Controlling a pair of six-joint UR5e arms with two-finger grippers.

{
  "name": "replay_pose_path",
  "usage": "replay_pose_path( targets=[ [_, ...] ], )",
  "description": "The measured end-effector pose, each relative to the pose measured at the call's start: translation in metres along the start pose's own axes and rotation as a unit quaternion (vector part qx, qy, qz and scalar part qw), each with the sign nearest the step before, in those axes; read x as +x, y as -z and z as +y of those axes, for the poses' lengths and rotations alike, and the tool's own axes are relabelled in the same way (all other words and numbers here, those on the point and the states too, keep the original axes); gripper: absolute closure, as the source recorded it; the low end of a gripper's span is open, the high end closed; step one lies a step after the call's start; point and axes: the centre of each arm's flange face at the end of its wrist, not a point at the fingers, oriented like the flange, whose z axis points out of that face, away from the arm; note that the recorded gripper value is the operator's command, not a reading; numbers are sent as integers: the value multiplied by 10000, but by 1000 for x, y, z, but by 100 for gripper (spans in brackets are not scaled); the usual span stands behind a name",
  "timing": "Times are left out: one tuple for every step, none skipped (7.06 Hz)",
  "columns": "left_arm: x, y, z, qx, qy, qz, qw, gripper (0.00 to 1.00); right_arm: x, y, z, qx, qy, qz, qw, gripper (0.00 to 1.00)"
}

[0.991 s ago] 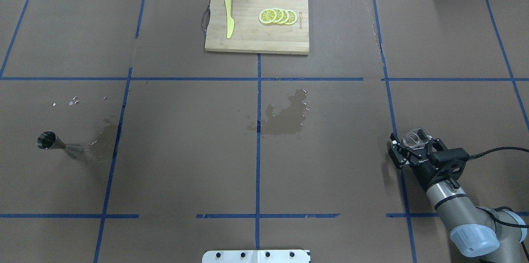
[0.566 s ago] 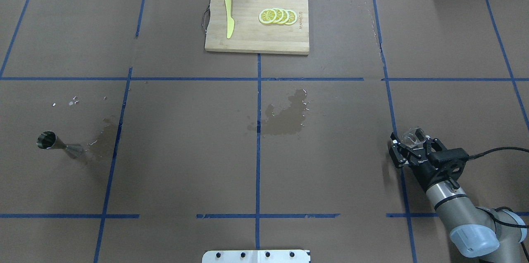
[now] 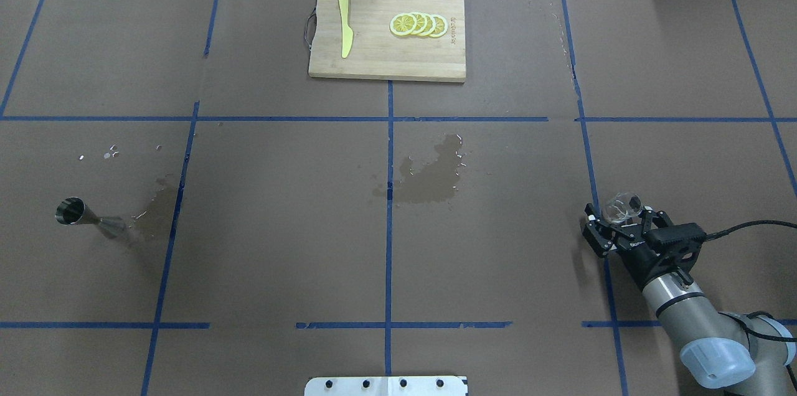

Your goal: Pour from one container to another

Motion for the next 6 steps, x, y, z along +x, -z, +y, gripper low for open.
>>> replay_pose_path(
  targets=[
    [-1, -1, 1, -14, 8, -6, 10000, 0, 4, 8, -7, -162, 17, -99, 9998, 0],
    [-3, -3, 1, -27, 16, -11, 10000, 0, 6, 18, -18, -310, 24, -208, 9993, 0],
    [-3, -3, 1, -29, 16, -12, 10000, 0, 11, 27, -27, -441, 40, -283, 9986, 0],
    [-3, -2, 1, -25, 14, -9, 10000, 0, 18, 37, -36, -621, 56, -365, 9974, 0],
    [-3, -2, 1, -26, 15, -6, 10000, 0, 28, 50, -46, -863, 85, -459, 9952, 0],
    [-3, -3, 2, -32, 21, -6, 10000, 0, 37, 64, -56, -1161, 106, -578, 9915, 0]
  ],
)
